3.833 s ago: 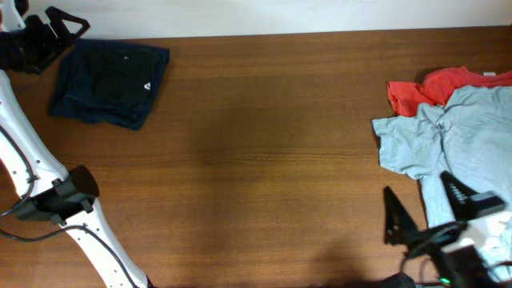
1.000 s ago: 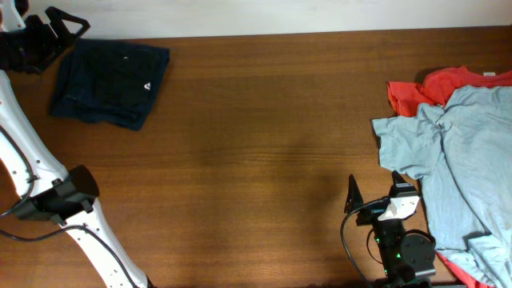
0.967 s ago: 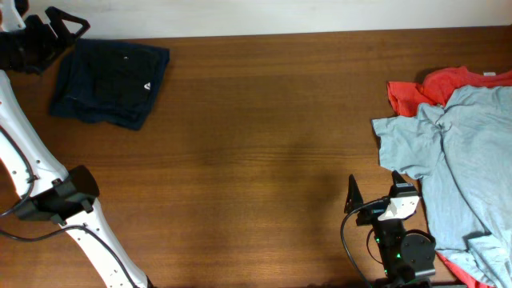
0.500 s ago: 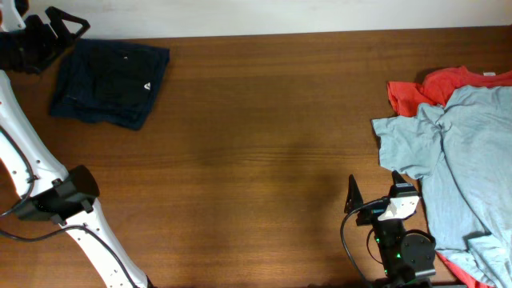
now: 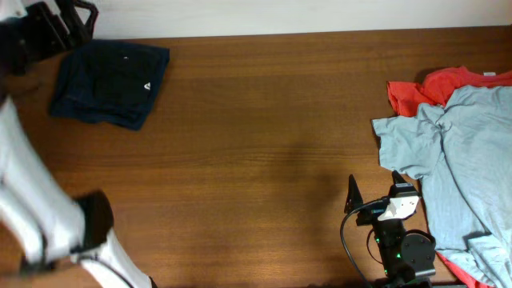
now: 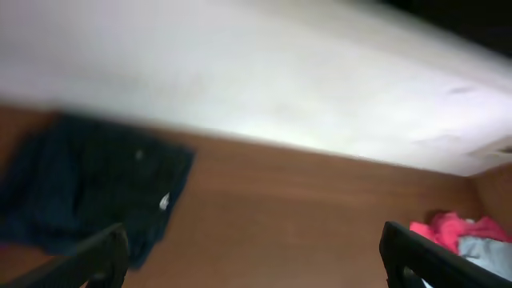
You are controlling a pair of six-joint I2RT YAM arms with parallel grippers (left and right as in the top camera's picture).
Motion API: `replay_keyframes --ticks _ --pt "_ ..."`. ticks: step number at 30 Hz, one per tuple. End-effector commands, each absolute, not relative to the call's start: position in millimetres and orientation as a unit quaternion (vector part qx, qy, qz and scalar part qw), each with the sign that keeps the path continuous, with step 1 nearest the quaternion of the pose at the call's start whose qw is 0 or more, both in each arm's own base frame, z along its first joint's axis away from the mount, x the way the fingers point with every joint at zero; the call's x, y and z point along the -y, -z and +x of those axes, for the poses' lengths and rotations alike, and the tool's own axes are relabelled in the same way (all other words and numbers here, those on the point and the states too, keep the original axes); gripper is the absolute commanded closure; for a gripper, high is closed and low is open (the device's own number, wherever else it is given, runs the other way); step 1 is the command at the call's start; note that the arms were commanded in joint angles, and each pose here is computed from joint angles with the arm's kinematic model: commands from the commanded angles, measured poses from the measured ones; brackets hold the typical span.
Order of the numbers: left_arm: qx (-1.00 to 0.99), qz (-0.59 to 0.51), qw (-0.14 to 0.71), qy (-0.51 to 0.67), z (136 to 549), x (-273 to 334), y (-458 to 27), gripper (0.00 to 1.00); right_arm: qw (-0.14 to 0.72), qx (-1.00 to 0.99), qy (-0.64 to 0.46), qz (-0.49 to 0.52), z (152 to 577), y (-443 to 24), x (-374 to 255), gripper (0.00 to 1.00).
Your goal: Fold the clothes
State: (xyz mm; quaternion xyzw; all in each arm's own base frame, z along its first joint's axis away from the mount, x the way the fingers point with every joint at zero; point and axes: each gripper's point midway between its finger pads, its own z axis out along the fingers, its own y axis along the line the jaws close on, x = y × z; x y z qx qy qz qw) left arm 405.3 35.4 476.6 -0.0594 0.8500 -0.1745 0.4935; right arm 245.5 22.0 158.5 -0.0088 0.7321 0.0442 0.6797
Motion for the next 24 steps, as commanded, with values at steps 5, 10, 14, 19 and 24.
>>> replay_keyframes --ticks 5,10,14,19,24 --pt "-0.772 -0.025 0.624 0.121 278.5 -7.1 -577.0 0.01 0.68 -0.733 -0.035 0.001 245.4 -156.8 -16.7 0.01" --pt "-0.749 -0.013 0.653 0.113 228.1 8.0 -595.2 0.01 0.68 -0.733 -0.035 0.001 245.4 -156.8 -16.7 0.01" --pt "-0.751 -0.014 0.65 0.114 208.3 14.1 -593.1 0.01 0.68 -0.733 -0.035 0.001 245.4 -156.8 -16.7 0.01" --pt "-0.77 -0.023 0.626 0.121 201.9 16.5 -579.0 0.01 0.68 -0.733 -0.035 0.001 245.4 -156.8 -16.7 0.01" --pt "-0.802 -0.04 0.581 0.133 199.2 17.4 -550.5 0.01 0.68 -0.733 -0.035 0.001 245.4 -156.8 -16.7 0.01"
